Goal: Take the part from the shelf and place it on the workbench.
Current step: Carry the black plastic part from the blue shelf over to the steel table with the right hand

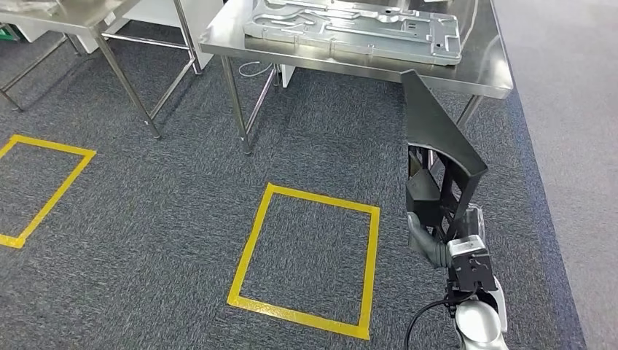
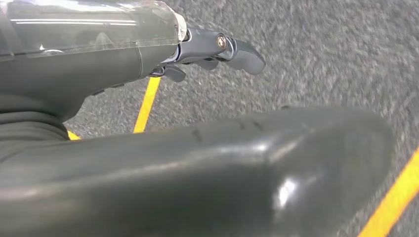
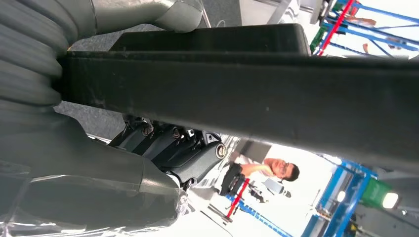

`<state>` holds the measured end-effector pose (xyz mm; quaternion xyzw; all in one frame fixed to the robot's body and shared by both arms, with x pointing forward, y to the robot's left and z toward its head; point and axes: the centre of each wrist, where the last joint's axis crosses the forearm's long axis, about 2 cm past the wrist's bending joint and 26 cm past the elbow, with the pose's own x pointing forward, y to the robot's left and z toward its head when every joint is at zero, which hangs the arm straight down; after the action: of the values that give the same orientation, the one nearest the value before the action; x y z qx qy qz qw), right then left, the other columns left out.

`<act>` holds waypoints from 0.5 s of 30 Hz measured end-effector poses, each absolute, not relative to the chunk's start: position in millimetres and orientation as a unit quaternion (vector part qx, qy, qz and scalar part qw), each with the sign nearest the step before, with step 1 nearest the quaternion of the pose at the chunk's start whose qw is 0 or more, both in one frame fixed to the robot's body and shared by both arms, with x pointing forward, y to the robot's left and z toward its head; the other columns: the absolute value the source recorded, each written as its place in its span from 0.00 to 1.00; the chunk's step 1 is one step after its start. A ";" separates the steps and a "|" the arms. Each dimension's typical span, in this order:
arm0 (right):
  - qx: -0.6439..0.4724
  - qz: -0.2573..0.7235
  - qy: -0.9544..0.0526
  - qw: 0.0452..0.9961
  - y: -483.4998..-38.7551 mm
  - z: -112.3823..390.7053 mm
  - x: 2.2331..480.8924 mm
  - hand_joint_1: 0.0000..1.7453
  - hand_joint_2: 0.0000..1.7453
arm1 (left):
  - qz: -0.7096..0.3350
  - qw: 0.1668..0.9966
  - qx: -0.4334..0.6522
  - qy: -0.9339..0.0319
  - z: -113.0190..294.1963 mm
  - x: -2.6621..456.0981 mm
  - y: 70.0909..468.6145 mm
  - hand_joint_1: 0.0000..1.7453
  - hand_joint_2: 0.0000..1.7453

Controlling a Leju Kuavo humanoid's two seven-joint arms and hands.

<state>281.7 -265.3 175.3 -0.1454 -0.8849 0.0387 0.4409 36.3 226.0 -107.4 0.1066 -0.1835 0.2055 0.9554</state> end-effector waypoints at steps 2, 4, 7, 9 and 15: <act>-0.149 0.044 -0.886 0.436 -266.4 179.7 286.2 1.00 1.00 | 0.207 0.955 0.107 -0.184 -107.4 37.1 226.1 0.00 0.00; -0.150 0.047 -0.887 0.434 -266.9 182.7 289.9 1.00 1.00 | 0.208 0.955 0.107 -0.183 -107.3 37.4 226.1 0.00 0.00; -0.151 0.057 -0.883 0.440 -266.9 183.2 294.0 1.00 1.00 | 0.210 0.955 0.108 -0.181 -107.4 37.1 226.0 0.00 0.00; -0.153 0.065 -0.881 0.443 -266.5 184.0 297.0 1.00 1.00 | 0.211 0.955 0.108 -0.180 -107.3 37.2 226.0 0.00 0.00; -0.164 0.087 -0.870 0.457 -262.9 180.9 304.0 1.00 1.00 | 0.217 0.953 0.105 -0.181 -107.0 41.1 226.1 0.00 0.00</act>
<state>304.0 -262.9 180.9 -0.1643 -0.8697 0.0870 0.4573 41.1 226.1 -107.0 0.1055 -0.1815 0.2165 0.9534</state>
